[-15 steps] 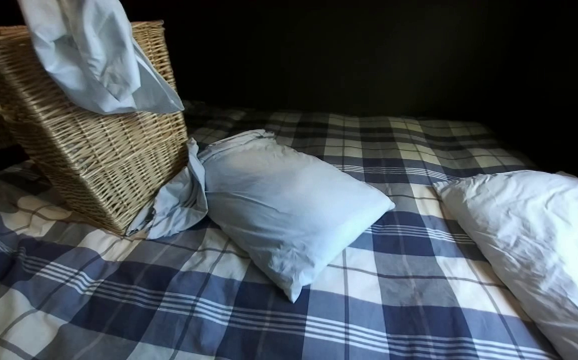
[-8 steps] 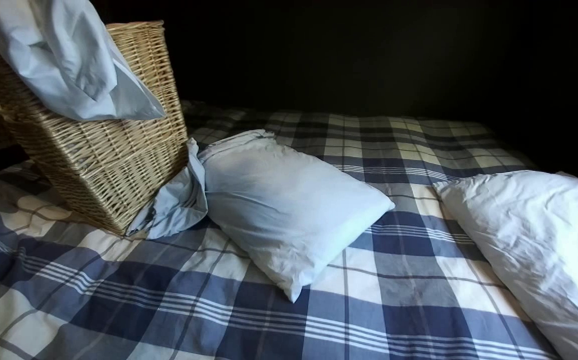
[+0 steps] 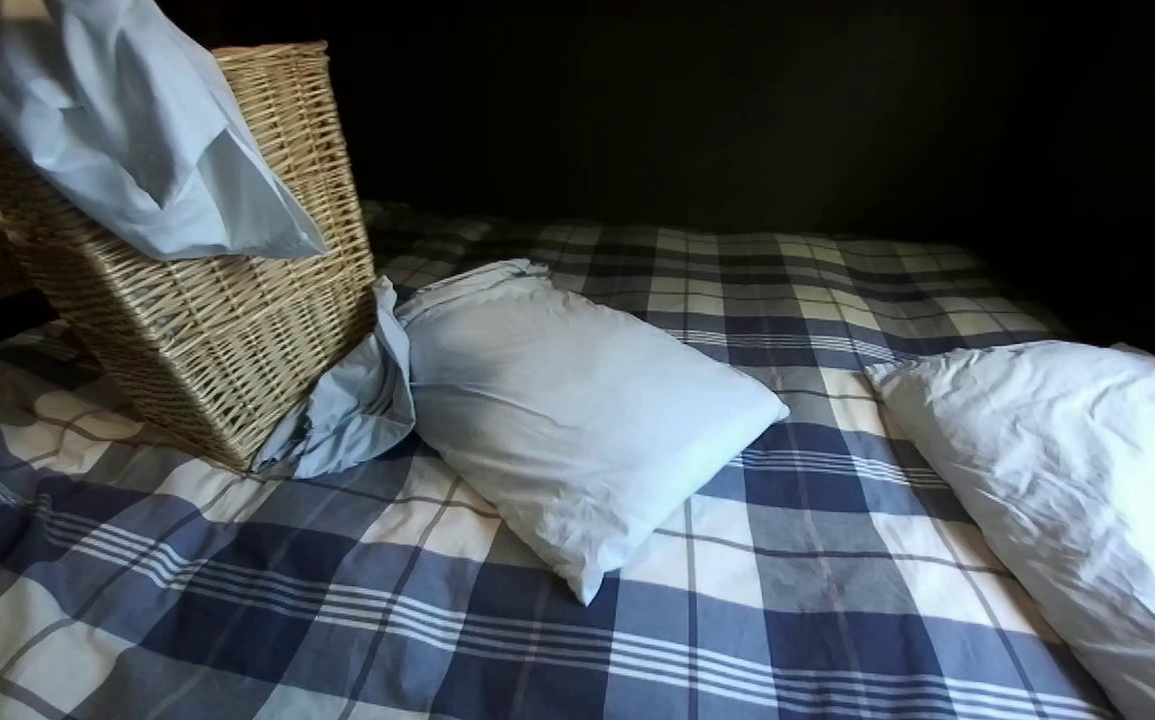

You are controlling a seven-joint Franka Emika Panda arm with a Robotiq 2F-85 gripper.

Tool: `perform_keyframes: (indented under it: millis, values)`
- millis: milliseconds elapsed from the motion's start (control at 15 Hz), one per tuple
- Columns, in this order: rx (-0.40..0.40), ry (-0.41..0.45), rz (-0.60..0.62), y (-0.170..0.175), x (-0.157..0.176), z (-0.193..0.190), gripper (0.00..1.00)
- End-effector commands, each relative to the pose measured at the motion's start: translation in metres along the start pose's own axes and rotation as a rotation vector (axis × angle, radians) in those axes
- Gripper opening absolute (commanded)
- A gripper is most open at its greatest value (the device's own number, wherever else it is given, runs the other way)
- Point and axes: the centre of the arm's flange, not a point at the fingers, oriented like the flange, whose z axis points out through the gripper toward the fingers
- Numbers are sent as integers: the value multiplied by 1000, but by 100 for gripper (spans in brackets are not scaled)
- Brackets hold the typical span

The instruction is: Put the white pillow case onto the basket

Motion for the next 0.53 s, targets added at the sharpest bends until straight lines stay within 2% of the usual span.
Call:
perform_keyframes:
  millis: [0,267,333,400,467]
  values:
    - [-60,-33,-116,2,-9,34,1]
    - [-103,-138,-253,0,-19,54,1]
    - [-113,-149,-290,-2,-20,56,27]
    - [-122,-163,-310,-5,-19,55,29]
    - [-129,-170,-329,-9,-18,53,35]
